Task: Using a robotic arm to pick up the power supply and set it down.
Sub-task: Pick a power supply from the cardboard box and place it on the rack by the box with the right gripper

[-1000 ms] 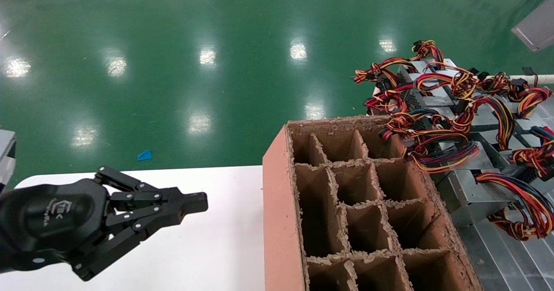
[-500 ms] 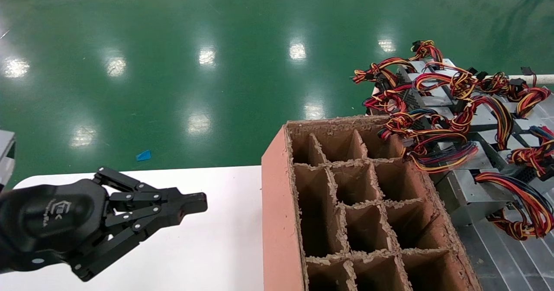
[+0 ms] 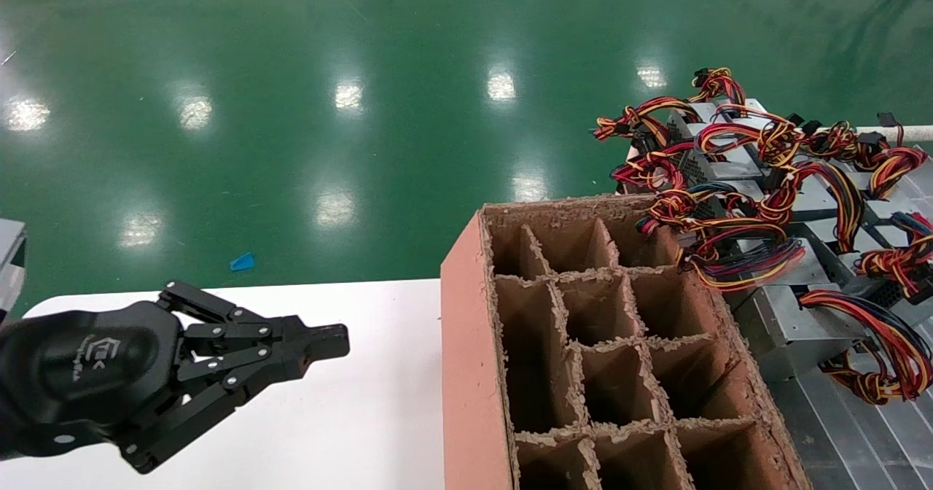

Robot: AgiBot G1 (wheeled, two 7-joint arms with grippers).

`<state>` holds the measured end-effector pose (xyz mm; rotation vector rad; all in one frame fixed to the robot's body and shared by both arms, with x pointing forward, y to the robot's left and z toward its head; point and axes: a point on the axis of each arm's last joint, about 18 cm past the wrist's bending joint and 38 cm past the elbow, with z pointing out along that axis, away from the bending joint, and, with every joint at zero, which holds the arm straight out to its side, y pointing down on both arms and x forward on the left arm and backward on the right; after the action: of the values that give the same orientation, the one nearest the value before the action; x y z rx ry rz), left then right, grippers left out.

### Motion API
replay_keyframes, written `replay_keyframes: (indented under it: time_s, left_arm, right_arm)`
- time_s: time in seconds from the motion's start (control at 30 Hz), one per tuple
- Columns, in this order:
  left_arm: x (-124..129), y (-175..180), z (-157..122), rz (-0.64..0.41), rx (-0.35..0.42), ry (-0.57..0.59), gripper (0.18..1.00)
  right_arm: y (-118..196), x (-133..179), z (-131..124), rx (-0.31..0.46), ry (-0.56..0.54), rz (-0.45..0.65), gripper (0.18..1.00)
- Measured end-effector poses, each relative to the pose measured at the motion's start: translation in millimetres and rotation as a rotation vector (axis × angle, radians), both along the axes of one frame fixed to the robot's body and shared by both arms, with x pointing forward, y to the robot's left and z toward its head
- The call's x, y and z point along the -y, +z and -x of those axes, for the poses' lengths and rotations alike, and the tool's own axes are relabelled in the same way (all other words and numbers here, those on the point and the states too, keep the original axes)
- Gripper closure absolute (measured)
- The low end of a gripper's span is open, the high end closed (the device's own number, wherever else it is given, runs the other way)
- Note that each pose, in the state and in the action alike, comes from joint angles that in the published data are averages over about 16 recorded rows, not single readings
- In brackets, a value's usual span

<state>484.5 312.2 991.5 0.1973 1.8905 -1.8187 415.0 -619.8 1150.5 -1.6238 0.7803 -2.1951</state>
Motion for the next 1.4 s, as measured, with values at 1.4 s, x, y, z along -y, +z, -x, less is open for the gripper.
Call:
replay_keyframes:
  time_s: [1.4]
  left_arm:
    - [0,0,0,0.000,0.000,0.000,0.993]
  right_arm:
    - [-21,-4,-62,-0.102,0.042,0.153,0.964]
